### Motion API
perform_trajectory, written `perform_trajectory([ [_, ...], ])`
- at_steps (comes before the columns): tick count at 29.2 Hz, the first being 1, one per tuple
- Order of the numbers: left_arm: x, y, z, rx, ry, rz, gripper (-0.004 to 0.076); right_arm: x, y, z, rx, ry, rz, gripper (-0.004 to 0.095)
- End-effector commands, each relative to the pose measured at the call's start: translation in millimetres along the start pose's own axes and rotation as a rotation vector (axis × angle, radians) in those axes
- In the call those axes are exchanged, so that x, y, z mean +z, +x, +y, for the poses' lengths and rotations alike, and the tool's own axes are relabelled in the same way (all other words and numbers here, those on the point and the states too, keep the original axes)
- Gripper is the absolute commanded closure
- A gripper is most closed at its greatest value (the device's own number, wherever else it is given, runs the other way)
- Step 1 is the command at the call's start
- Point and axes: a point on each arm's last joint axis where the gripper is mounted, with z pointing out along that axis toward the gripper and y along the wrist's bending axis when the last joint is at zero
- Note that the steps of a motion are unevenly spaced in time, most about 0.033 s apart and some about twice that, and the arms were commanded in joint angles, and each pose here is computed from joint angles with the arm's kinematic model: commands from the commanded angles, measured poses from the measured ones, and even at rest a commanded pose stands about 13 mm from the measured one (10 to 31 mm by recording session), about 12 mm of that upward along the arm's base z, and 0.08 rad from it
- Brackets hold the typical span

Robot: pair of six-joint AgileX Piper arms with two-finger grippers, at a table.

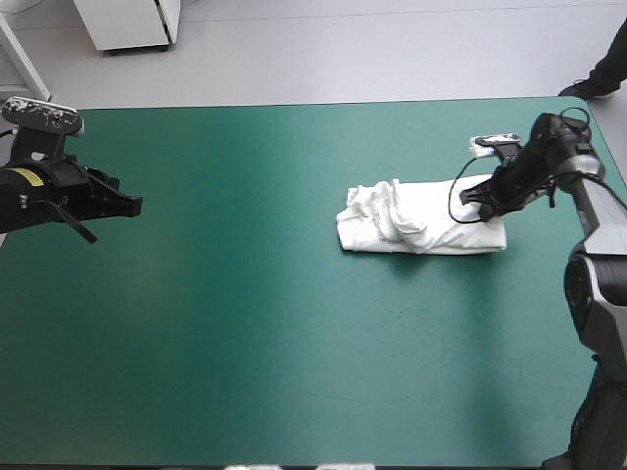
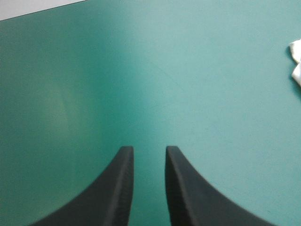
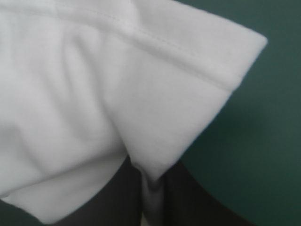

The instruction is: Fold the cloth

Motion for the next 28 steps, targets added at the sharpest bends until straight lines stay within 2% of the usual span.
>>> perform_trajectory([
  [1,-15,-9,-1,0.003,-0.005,-0.115,0.0542,-54,19,-25,0.061,0.075,-0.095,0.0917],
  [6,-15,-9,-1,0.003,-0.005,-0.115,0.0542,-73,55,-64,0.182,0.135,-0.107,0.0917],
  [13,-15,-9,-1,0.003,-0.005,-0.115,0.0542,-81,94,-96,0.309,0.175,-0.122,0.0917],
  [21,-14,-10,-10,0.035,0.021,-0.114,0.0542,-59,111,-102,0.312,0.202,-0.072,0.0917],
  [28,-14,-10,-14,0.080,0.013,-0.106,0.0542,-58,110,-101,0.352,0.196,-0.089,0.0921],
])
